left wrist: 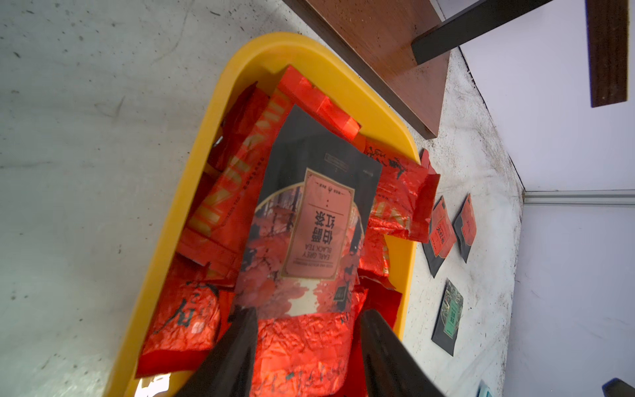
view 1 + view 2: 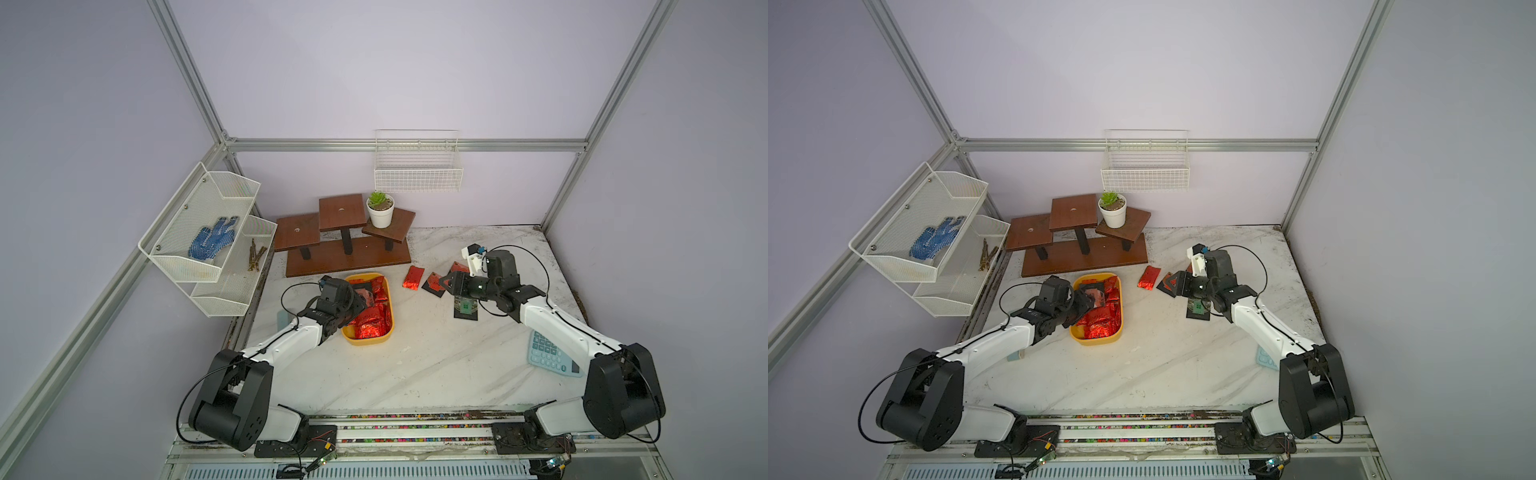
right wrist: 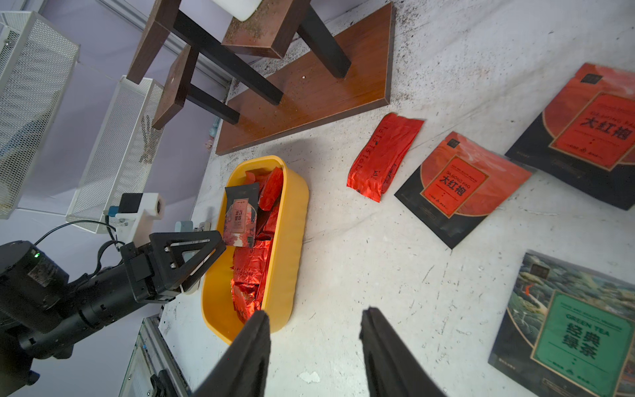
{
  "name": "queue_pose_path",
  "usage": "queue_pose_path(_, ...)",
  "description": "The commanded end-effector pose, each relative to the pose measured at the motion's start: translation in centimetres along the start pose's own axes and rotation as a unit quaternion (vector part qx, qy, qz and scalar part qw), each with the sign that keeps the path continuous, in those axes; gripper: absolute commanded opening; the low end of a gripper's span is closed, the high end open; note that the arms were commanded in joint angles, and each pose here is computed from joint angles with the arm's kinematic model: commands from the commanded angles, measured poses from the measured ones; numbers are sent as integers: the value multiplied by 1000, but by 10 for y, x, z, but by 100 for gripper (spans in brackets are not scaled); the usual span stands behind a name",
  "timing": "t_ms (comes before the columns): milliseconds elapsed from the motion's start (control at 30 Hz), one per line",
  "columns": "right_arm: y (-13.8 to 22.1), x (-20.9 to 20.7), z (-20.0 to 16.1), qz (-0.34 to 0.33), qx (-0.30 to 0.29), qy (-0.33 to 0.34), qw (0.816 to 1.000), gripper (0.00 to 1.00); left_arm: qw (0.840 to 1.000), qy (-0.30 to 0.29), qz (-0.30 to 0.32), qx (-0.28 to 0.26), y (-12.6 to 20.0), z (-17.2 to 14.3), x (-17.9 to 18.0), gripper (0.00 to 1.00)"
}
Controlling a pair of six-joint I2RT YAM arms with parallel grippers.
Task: Take the tea bags out of the storage box
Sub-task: Pick up the tea bag from the storage box.
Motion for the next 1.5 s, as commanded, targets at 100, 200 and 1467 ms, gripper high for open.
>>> queue_pose_path(100, 7, 7, 0, 10, -7, 10, 1000, 49, 1000, 13, -3, 3, -9, -8, 3, 52)
queue_pose_path(200, 7, 7, 1, 10, -8, 10, 1000, 49, 1000, 15, -5, 2, -7, -11, 4, 53)
queue_pose_path(1467, 4, 15, -3, 46, 4, -4, 999, 46, 998, -3, 15, -68, 16, 8, -3, 51)
Point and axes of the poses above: each gripper's point midway between its finger pads, its own y axis back along the fingers, its own x axis along the line the jaws close on, z = x × y, the point moved 10 cm from there along y, back along the fingers, and after that the axes turned 10 degrees about -y, right-handed, at the moved point
